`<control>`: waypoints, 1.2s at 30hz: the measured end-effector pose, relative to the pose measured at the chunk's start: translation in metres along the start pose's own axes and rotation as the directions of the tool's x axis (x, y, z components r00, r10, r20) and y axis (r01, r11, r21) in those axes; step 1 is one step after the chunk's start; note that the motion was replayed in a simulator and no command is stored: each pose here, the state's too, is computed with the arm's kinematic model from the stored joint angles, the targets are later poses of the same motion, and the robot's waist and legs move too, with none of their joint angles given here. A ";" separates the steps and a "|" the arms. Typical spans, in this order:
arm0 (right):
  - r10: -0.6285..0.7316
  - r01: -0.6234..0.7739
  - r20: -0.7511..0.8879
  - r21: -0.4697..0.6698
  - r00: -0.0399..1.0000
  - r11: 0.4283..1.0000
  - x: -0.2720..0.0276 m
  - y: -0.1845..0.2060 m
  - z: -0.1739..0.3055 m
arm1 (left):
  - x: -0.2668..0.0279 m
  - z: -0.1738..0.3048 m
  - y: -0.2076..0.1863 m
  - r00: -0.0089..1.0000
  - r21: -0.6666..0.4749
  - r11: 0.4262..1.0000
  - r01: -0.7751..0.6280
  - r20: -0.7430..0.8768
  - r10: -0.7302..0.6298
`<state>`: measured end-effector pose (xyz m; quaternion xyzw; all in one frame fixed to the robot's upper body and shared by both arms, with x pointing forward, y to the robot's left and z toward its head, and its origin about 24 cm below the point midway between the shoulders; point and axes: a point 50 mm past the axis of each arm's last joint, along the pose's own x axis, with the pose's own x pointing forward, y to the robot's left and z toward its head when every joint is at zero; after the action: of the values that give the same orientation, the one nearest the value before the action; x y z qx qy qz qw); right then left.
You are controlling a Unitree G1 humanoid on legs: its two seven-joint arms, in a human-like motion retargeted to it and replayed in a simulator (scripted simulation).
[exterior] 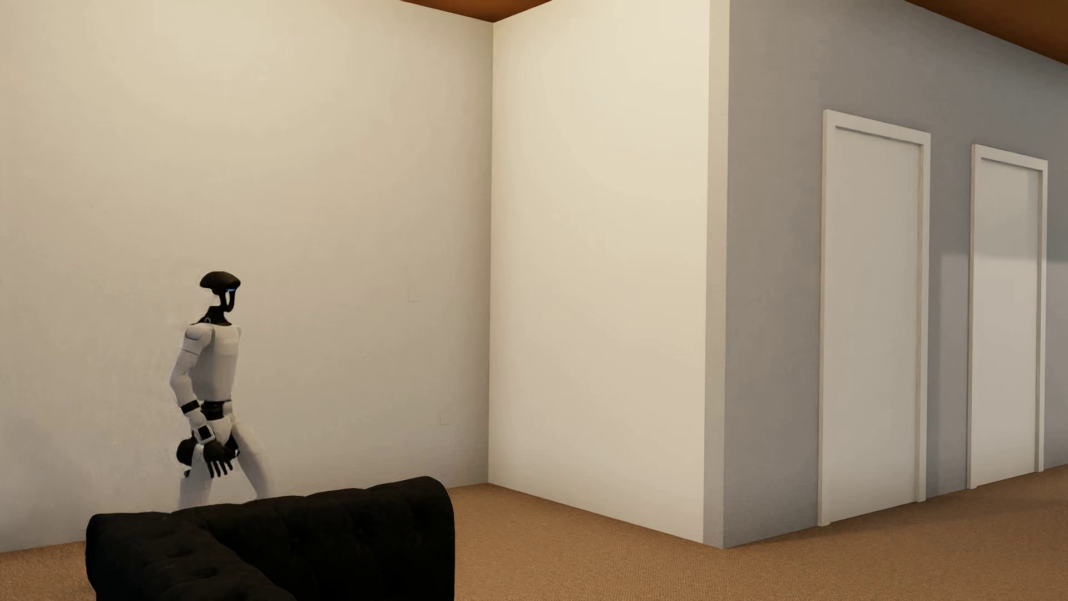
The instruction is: Walk around the corner
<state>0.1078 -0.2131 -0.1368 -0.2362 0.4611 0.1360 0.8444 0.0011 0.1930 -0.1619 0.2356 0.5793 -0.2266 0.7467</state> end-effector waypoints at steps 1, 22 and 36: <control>-0.015 0.015 0.001 0.014 1.000 1.000 0.001 -0.004 0.001 | -0.001 -0.002 -0.002 1.000 0.013 1.000 0.009 -0.004 -0.009; 0.125 -0.109 -0.367 0.063 0.922 0.992 -0.041 0.052 -0.102 | 0.007 0.068 0.053 0.969 -0.068 0.988 -0.138 0.195 0.149; 0.030 -0.013 -0.218 0.080 0.976 0.997 -0.022 0.021 -0.065 | -0.002 -0.015 0.002 0.998 0.039 0.999 0.007 -0.059 -0.005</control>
<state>0.0399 -0.2294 -0.1537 -0.2115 0.5587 0.1004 0.7956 -0.0096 0.2044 -0.1628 0.2550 0.5972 -0.2332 0.7239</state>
